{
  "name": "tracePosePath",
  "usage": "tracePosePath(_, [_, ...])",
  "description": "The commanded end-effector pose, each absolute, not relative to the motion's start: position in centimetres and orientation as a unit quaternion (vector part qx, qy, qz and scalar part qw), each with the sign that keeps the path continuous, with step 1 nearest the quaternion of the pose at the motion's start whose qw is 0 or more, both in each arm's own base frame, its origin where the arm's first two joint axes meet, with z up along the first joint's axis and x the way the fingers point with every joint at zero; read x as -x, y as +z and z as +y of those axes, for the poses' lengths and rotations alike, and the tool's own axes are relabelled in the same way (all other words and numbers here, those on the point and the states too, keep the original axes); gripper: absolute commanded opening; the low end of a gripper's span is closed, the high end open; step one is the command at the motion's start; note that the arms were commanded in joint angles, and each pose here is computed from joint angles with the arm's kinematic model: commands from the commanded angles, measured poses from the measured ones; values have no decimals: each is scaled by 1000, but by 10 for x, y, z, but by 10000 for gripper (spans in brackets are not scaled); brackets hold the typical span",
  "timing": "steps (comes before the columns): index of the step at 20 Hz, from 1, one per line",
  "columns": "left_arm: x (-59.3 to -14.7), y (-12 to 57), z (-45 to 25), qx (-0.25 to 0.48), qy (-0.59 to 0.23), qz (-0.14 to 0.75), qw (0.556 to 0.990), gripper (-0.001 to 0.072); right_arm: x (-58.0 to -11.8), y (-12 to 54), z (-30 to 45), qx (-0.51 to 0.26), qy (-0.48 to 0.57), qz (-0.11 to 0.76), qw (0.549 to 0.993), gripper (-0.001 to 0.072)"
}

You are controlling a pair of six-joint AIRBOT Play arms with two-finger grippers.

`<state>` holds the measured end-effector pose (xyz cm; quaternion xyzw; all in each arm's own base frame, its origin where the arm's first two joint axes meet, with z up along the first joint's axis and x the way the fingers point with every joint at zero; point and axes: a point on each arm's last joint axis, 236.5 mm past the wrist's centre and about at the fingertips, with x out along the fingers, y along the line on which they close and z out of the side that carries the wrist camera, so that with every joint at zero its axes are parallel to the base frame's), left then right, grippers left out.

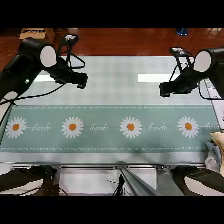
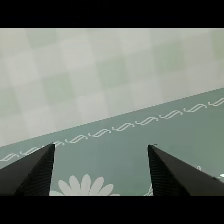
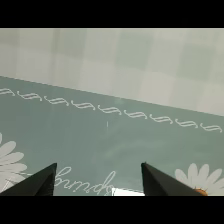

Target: Fold the shirts.

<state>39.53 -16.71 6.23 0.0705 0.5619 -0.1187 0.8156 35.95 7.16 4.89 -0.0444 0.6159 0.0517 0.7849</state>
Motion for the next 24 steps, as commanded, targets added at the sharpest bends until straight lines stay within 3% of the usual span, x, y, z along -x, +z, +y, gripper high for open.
tracePosePath(1, [-397,56,-169,-67,-118,567,812,669,-362,68,70,44,48,582,811,582])
tracePosePath(5, [-397,54,-169,-68,-118,569,811,669,-370,89,59,56,36,532,844,581])
tracePosePath(24, [-397,52,-169,-68,-117,571,810,670,-366,82,67,40,45,537,842,584])
